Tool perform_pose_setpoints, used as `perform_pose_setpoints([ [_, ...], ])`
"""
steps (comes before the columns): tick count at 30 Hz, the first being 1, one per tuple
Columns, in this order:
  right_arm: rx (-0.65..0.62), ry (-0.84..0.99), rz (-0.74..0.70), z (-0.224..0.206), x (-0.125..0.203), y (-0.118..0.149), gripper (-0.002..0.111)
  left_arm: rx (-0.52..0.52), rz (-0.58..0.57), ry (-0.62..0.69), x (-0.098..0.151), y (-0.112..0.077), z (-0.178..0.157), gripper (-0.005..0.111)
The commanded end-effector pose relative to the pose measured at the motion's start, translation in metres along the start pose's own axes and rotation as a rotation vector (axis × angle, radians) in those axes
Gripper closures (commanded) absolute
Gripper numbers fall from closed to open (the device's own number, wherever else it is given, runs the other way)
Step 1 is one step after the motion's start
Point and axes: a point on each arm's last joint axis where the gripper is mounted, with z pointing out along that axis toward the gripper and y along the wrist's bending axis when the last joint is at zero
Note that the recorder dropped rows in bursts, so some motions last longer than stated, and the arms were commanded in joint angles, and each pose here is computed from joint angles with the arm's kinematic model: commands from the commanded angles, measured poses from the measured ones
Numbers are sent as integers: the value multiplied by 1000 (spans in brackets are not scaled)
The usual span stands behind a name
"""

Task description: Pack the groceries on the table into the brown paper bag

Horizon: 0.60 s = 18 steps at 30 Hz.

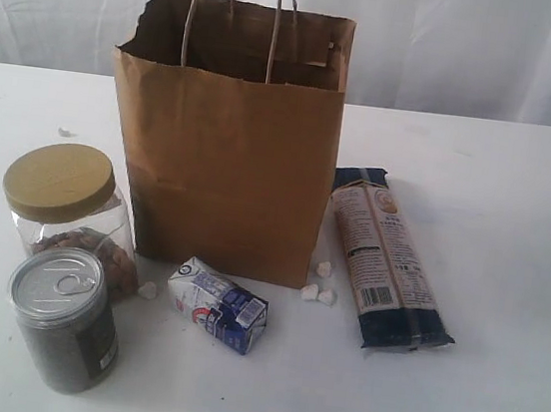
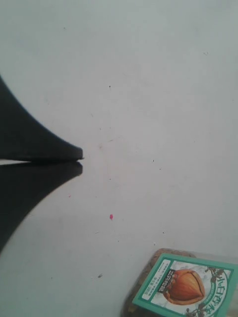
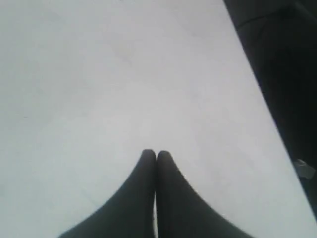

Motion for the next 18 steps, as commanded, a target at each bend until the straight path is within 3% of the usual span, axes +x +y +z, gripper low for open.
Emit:
perform_pose_setpoints([
  [1,-122,-144,87,-29,-1,-9,108,13,-8,8,3,-1,1,107],
  [5,-204,-387,155,-85,-2,-33,108,13,-8,8,3,-1,1,107],
  [11,-242,-649,254,-151,23,-73,108,13,-8,8,3,-1,1,107],
  [16,-271,-797,222,-185,51,-94,108,13,-8,8,3,-1,1,107],
  [18,-321,-828,145,-196,64,-96,108,13,-8,8,3,-1,1,107],
])
